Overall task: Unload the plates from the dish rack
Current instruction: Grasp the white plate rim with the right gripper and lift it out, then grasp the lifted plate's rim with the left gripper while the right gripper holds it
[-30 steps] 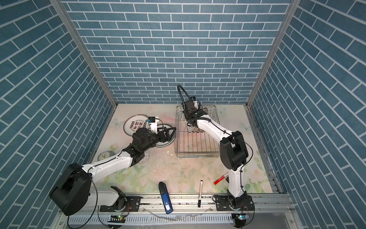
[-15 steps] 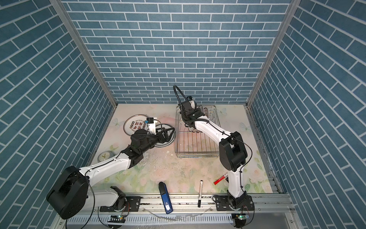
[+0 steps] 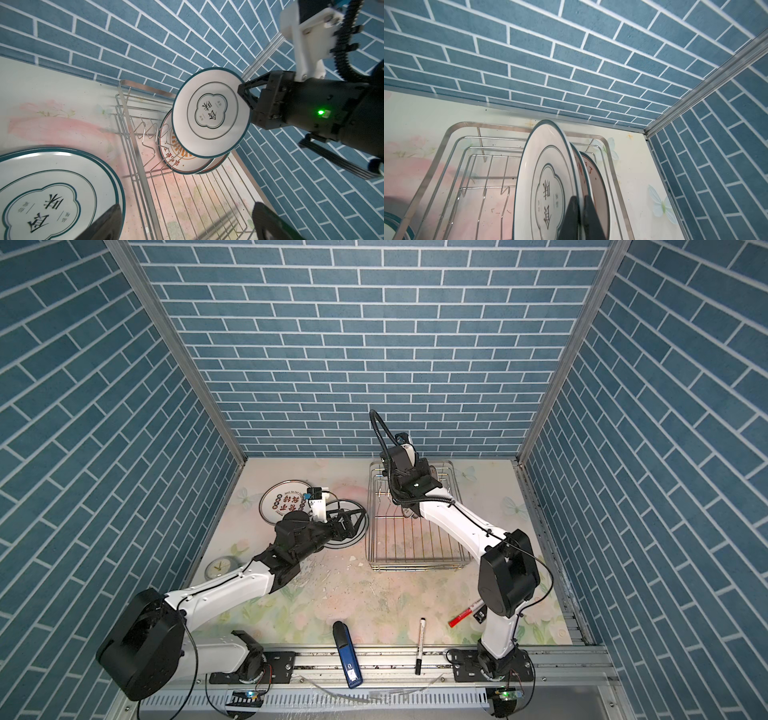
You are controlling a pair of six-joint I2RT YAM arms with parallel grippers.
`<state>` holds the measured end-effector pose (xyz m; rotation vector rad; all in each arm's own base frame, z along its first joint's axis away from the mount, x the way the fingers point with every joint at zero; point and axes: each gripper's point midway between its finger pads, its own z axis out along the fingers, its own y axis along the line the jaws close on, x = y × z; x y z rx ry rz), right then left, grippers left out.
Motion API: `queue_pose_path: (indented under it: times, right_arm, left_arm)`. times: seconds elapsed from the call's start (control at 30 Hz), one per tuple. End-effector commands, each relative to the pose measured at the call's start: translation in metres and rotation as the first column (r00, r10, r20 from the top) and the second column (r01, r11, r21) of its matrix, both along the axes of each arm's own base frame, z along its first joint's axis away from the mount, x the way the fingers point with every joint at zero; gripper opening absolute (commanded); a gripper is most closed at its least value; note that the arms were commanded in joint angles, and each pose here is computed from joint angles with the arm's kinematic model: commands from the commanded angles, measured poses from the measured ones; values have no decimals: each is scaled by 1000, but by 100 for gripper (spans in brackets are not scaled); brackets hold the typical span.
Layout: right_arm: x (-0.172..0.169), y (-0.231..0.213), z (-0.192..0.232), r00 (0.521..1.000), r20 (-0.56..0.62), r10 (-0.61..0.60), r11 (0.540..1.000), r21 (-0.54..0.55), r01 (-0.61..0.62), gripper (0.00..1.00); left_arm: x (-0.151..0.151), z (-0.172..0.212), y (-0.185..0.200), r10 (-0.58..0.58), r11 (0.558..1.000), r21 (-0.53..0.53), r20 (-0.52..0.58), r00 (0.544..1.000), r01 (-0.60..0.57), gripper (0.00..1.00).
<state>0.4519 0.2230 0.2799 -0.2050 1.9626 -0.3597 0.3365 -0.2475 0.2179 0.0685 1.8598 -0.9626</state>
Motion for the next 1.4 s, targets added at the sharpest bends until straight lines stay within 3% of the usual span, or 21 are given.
queue_pose_path:
  times: [0.0, 0.2, 0.47, 0.57, 0.7, 0.9, 1.07, 1.17, 1.37]
  right_arm:
    - [-10, -7, 32, 996, 92, -11, 1000, 6, 11, 0]
    - [-29, -5, 38, 990, 116, 78, 990, 111, -91, 0]
    - [-62, 7, 56, 950, 166, 263, 908, 289, -302, 0]
    - [-73, 7, 59, 931, 186, 313, 860, 361, -361, 0]
    - [-87, 6, 61, 897, 214, 387, 758, 481, -441, 0]
    - [-111, 13, 69, 835, 279, 475, 628, 557, -544, 0]
    - [-126, 27, 71, 780, 290, 554, 534, 595, -601, 0]
    - [-130, 30, 70, 765, 293, 574, 509, 604, -613, 0]
    - [-138, 37, 74, 725, 295, 622, 459, 613, -643, 0]
  left_arm:
    - [-1, 9, -1, -4, 1000, -11, 26, 1000, 4, 100]
    - [-2, 12, -11, -51, 998, -47, 29, 998, 52, 100]
    - [-9, 21, -14, -88, 993, -72, 70, 994, 93, 100]
    - [-10, 22, -16, -99, 991, -83, 73, 992, 105, 100]
    - [-12, 25, -19, -116, 984, -126, 80, 990, 126, 99]
    - [-9, 23, -21, -109, 978, -174, 63, 992, 118, 98]
    - [-7, 22, -28, -128, 968, -209, 54, 990, 137, 91]
    - [-10, 24, -29, -142, 961, -227, 71, 987, 154, 88]
    - [-14, 28, -17, -95, 962, -249, 83, 992, 112, 64]
